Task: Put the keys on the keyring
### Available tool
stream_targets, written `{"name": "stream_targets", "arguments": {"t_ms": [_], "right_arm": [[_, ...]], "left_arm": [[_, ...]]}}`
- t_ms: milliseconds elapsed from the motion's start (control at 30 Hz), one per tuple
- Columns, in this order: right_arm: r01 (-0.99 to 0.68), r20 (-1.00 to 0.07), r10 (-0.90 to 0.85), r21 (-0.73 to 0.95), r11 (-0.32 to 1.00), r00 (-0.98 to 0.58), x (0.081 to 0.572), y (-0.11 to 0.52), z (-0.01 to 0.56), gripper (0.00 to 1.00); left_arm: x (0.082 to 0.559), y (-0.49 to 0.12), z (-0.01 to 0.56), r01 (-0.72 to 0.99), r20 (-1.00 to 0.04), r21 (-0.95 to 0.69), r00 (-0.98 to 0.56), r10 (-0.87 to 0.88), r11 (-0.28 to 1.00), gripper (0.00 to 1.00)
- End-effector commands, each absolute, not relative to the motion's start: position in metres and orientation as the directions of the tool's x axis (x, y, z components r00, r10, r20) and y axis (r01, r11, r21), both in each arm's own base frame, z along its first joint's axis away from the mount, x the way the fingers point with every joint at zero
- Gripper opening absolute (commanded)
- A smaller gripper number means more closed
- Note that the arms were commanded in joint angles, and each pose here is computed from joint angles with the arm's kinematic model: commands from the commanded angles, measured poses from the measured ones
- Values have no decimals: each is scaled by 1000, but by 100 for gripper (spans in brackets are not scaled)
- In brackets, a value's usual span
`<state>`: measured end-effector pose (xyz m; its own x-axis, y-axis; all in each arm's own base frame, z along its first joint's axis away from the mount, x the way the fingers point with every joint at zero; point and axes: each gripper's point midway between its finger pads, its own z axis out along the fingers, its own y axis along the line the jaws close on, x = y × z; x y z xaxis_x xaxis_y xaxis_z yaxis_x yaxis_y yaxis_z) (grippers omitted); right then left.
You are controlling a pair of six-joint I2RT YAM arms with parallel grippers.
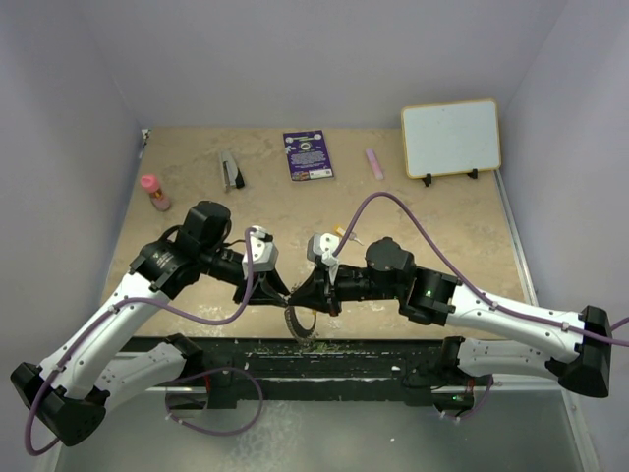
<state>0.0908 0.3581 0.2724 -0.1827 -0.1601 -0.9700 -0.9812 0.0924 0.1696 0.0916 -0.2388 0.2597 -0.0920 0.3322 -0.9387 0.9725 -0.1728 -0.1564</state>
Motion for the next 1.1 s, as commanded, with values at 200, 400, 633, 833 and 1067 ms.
{"name": "stream_targets", "arguments": {"t_ms": [200, 400, 633, 833, 1067], "right_arm": [[-989, -987, -86, 126, 79, -132, 95, 370, 308, 0], [-989, -987, -86, 127, 78, -133, 94, 371, 308, 0], [-987, -987, -89, 129, 90, -137, 96, 371, 307, 0], [-981, -989, -67, 122, 151, -133, 104, 364, 311, 8], [-876, -990, -11, 117, 467, -137, 146, 316, 323, 51]], "left_arm": [[86, -246, 285, 966, -964, -97, -31, 265, -238, 31], [86, -246, 282, 966, -963, -100, -33, 268, -239, 10], [88, -246, 282, 970, -963, -86, -23, 268, -226, 4], [93, -245, 279, 978, -959, -57, 3, 282, -202, 4], [104, -232, 262, 988, -926, 56, 106, 363, -147, 4]]}}
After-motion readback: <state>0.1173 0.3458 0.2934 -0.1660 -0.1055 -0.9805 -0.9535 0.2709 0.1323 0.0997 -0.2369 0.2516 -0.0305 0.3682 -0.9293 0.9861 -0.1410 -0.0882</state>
